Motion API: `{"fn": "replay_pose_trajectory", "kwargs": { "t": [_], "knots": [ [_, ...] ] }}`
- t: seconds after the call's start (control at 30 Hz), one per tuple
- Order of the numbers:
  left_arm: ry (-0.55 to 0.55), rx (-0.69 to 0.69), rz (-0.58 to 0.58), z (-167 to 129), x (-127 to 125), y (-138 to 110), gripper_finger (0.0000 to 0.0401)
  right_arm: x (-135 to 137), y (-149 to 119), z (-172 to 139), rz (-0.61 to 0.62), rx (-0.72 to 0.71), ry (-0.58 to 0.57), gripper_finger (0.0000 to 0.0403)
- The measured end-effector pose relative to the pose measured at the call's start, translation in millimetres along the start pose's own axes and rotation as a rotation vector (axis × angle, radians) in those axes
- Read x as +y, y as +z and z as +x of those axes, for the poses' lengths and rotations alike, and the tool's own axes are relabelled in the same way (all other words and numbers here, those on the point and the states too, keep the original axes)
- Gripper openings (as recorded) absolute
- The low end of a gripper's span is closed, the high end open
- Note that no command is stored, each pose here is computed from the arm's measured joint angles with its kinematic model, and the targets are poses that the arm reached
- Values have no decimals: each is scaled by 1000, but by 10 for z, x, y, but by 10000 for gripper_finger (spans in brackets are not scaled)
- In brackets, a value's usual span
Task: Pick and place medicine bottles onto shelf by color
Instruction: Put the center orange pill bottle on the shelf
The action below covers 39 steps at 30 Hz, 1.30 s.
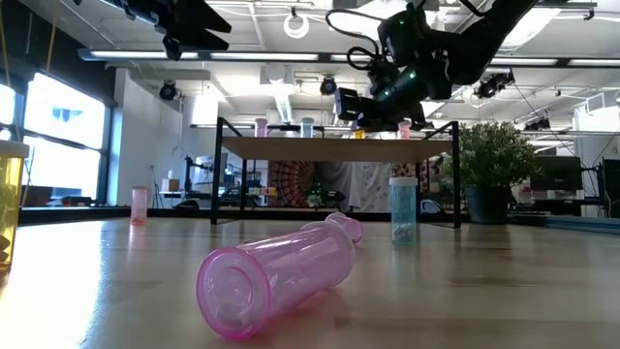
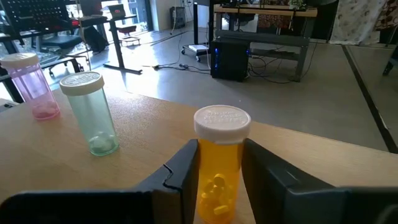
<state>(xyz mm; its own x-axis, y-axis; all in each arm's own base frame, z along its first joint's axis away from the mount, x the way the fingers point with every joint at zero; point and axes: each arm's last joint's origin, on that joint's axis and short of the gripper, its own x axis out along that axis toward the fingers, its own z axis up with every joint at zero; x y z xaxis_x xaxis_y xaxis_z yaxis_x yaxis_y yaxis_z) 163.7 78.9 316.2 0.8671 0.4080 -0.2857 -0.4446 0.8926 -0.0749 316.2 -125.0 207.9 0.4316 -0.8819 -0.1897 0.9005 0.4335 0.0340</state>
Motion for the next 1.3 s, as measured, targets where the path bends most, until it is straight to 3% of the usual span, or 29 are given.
{"fn": "replay_pose_trajectory", "kwargs": {
  "t": [0.37,0.9,1.13,1.3],
  "knots": [
    [0,0,0,0,0,0,215,1,-7,-7,16,0,-9,177],
    [0,0,0,0,0,0,215,-72,268,-140,60,-62,3,197],
    [0,0,0,0,1,0,215,-155,546,-294,108,-128,60,197],
    [0,0,0,0,0,0,215,-314,883,-506,159,-204,175,197]
  ]
}}
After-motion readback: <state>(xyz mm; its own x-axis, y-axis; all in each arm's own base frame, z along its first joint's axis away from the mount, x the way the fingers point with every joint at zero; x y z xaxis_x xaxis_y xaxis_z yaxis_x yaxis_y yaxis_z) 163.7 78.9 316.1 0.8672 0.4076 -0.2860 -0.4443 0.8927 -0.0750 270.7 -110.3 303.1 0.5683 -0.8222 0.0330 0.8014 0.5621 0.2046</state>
